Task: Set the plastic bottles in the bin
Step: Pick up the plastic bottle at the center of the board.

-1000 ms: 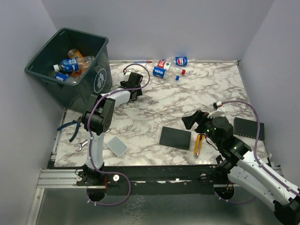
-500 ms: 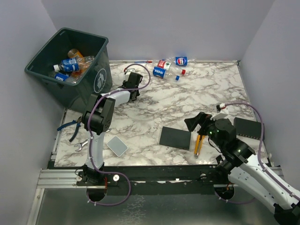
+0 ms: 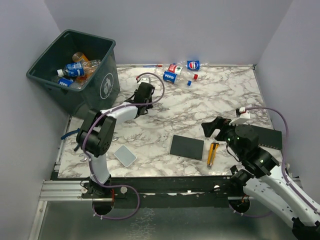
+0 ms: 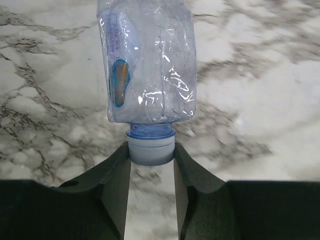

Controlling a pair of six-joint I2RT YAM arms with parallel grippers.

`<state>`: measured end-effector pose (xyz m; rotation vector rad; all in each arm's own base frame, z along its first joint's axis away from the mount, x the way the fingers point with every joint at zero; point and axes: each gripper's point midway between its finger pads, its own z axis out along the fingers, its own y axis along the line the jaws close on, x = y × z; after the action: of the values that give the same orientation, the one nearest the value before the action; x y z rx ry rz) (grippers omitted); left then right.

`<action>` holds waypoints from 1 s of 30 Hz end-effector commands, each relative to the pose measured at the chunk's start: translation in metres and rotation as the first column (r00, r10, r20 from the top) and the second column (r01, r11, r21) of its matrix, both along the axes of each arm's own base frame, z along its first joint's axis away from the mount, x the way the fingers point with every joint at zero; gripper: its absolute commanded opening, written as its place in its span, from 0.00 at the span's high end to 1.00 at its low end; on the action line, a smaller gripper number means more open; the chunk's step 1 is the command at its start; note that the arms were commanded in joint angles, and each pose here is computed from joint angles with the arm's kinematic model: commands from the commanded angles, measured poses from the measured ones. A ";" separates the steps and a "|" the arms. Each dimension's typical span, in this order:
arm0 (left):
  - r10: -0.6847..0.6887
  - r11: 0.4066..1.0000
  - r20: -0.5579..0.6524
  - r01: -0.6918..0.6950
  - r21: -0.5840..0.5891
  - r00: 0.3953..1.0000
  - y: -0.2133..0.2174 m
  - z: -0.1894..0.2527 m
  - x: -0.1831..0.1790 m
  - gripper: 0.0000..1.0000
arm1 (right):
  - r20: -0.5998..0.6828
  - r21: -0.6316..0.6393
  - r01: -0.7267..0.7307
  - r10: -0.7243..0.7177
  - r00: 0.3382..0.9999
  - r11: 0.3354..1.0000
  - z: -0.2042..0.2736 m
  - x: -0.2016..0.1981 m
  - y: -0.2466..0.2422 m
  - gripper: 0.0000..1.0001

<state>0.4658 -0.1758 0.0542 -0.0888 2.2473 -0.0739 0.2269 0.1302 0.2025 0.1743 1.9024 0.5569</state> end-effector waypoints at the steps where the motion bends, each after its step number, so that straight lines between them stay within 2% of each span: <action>1: -0.194 0.978 0.167 0.204 -0.044 0.967 -0.054 0.087 -0.041 1.00 | 0.102 -0.091 0.017 -0.007 0.995 0.996 0.047 0.005 -0.012 0.04; 6: -0.380 0.920 0.253 0.391 0.008 0.889 -0.080 0.128 -0.106 1.00 | 0.154 -0.099 -0.014 0.029 0.988 0.995 0.082 0.003 -0.010 0.04; 11: -0.494 0.862 0.317 0.503 0.060 0.810 -0.069 0.147 -0.154 1.00 | 0.200 -0.150 -0.015 0.045 0.979 0.989 0.125 -0.002 -0.019 0.04; 13: -0.535 0.836 0.346 0.541 0.088 0.770 -0.065 0.155 -0.168 1.00 | 0.206 -0.161 -0.054 0.087 0.975 0.985 0.142 -0.004 -0.013 0.04; 17: -0.629 0.770 0.372 0.614 0.174 0.683 -0.063 0.161 -0.188 1.00 | 0.146 -0.150 -0.147 0.169 0.975 0.978 0.140 0.001 0.012 0.04; 24: -0.758 0.649 0.343 0.691 0.317 0.555 -0.073 0.146 -0.217 1.00 | 0.140 -0.125 -0.219 0.235 0.962 0.968 0.143 0.013 0.038 0.03; 27: -0.832 0.552 0.331 0.728 0.406 0.446 -0.080 0.139 -0.237 1.00 | 0.131 -0.128 -0.294 0.310 0.942 0.947 0.144 0.015 0.055 0.02; 30: -0.887 0.457 0.330 0.727 0.513 0.325 -0.085 0.139 -0.254 1.00 | 0.057 -0.153 -0.392 0.404 0.913 0.907 0.131 0.016 0.075 0.02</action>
<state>0.2309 -0.2520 0.1829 0.9633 1.6503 -0.3379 0.2489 0.1790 0.3276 -0.1794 1.8686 0.5949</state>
